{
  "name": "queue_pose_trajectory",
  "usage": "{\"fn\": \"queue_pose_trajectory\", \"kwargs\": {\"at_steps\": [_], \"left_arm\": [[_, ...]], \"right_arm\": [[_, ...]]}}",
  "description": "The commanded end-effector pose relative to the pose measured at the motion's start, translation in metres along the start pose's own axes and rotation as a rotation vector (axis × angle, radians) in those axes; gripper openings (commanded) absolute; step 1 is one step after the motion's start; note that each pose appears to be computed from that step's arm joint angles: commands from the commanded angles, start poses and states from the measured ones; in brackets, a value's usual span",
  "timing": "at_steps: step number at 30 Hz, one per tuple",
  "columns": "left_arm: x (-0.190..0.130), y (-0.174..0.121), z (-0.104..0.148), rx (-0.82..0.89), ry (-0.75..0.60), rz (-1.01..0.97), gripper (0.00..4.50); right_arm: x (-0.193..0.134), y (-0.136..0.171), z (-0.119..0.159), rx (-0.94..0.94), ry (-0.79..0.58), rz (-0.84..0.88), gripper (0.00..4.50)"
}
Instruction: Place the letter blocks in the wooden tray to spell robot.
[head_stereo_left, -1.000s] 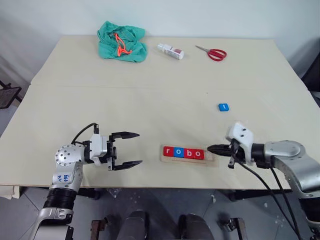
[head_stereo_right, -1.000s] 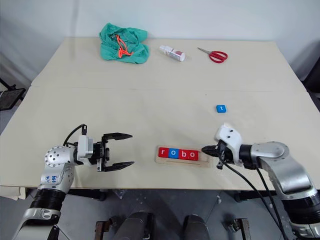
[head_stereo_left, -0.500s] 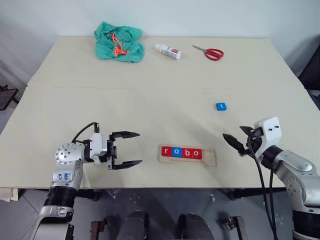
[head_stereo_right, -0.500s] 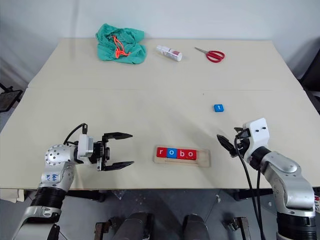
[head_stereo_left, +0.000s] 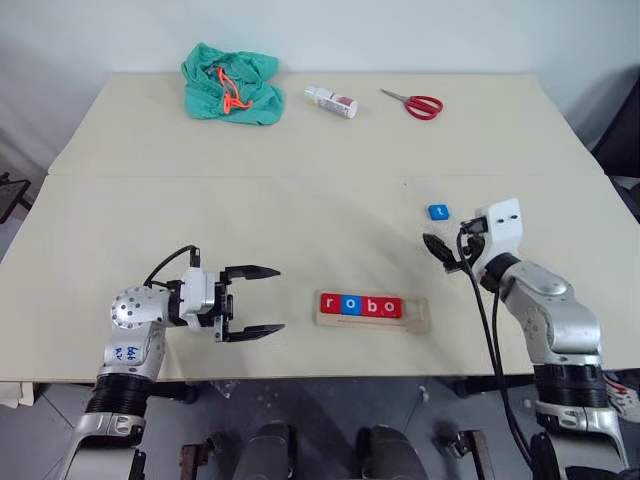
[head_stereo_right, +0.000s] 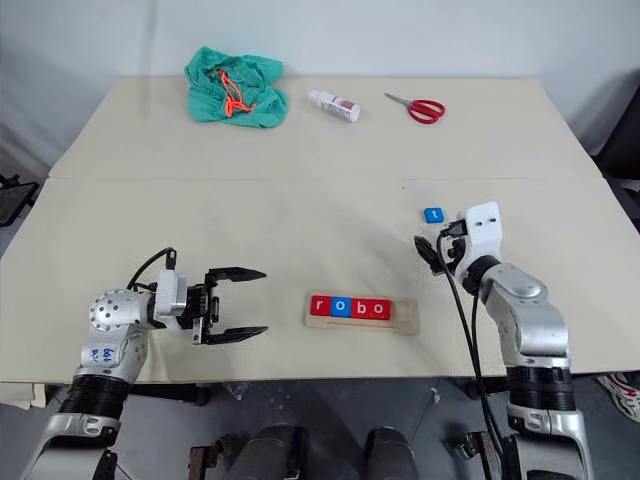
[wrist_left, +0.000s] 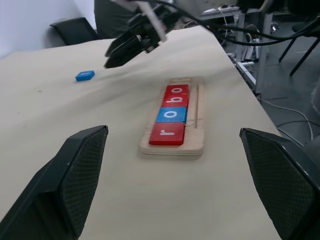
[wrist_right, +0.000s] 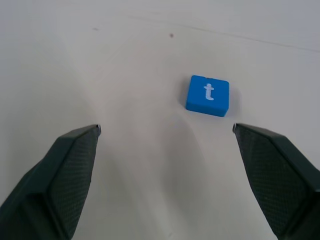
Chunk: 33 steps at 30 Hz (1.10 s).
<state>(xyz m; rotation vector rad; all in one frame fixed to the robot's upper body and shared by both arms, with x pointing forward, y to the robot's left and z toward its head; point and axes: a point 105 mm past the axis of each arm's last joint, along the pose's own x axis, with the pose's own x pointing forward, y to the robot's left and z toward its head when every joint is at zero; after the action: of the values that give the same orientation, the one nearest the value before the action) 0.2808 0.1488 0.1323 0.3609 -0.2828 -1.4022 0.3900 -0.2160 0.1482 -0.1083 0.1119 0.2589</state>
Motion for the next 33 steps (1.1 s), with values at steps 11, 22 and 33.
{"fn": "queue_pose_trajectory", "kwargs": {"at_steps": [11,22,33], "left_arm": [[-0.011,-0.011,0.016,0.018,0.018,0.048,4.50],[-0.011,-0.013,0.016,0.019,0.021,0.074,4.50],[-0.008,-0.010,0.012,0.008,0.001,0.018,4.50]], "right_arm": [[0.055,-0.010,-0.004,-0.008,0.009,-0.055,4.43],[0.054,-0.009,-0.011,0.021,-0.009,-0.060,1.46],[-0.020,0.021,0.019,0.014,-0.116,-0.006,1.46]]}}
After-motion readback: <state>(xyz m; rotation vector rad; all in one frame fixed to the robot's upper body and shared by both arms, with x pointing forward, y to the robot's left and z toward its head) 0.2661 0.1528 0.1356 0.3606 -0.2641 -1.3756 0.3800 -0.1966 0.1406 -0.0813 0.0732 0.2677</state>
